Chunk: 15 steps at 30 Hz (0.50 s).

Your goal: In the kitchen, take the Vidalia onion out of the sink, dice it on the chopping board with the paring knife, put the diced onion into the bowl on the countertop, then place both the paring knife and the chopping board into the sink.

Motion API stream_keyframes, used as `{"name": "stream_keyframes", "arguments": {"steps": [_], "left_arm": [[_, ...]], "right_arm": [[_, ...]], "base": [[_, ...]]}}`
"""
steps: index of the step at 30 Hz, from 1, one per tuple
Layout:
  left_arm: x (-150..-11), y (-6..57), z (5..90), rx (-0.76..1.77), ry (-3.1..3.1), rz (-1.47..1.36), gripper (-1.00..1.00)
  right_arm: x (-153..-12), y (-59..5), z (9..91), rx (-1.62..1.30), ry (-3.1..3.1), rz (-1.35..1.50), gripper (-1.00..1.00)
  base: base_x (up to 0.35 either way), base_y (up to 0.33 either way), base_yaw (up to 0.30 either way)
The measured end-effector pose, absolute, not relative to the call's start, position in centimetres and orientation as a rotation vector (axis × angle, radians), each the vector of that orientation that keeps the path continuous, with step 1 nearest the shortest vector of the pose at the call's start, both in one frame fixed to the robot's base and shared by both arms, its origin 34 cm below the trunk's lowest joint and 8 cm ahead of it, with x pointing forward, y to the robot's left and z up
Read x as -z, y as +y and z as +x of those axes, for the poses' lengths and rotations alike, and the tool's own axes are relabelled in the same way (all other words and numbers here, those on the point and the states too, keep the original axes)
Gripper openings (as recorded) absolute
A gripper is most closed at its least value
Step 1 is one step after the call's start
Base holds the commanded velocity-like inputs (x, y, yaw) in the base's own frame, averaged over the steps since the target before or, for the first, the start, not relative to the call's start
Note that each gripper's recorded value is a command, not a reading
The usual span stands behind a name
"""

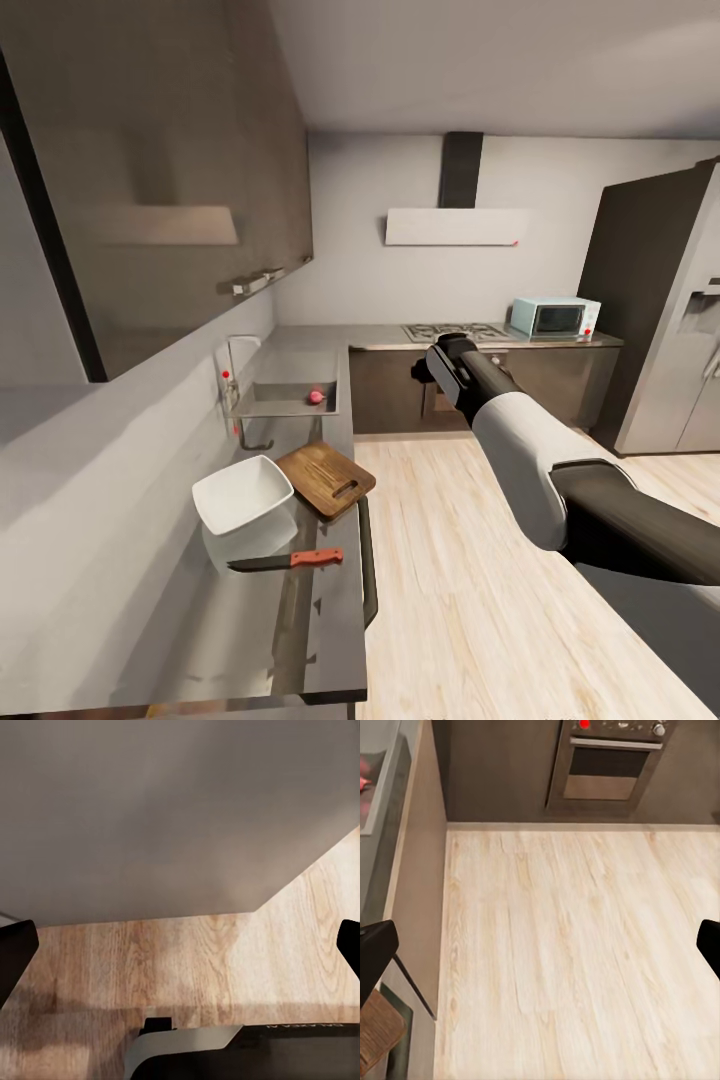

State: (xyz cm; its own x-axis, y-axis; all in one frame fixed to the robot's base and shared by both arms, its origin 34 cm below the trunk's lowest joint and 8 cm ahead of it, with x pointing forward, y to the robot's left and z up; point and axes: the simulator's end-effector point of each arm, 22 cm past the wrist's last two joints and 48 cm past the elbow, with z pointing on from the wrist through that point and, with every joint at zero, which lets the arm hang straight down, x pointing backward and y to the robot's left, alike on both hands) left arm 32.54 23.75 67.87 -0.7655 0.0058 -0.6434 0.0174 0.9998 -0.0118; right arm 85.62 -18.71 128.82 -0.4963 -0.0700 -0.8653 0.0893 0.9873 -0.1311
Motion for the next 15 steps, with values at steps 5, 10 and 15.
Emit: {"name": "stream_keyframes", "arguments": {"steps": [5, 10, 15], "left_arm": [[-67.7, 23.7, 32.3, 0.022, 2.45, 0.016, 1.0], [-67.6, 23.8, 32.1, 0.022, 2.457, 0.016, 1.0], [-67.4, 23.8, 31.8, 0.022, 2.465, 0.016, 1.0]], "right_arm": [[-128.3, -18.6, 85.8, 0.189, 2.089, 0.012, 1.0], [-127.7, -18.6, 86.0, 0.188, 2.098, 0.01, 1.0], [-127.0, -18.5, 86.3, 0.182, 2.107, 0.006, 1.0]], "base": [[0.0, 0.0, 0.0], [0.0, 0.0, 0.0], [0.0, 0.0, 0.0]]}}
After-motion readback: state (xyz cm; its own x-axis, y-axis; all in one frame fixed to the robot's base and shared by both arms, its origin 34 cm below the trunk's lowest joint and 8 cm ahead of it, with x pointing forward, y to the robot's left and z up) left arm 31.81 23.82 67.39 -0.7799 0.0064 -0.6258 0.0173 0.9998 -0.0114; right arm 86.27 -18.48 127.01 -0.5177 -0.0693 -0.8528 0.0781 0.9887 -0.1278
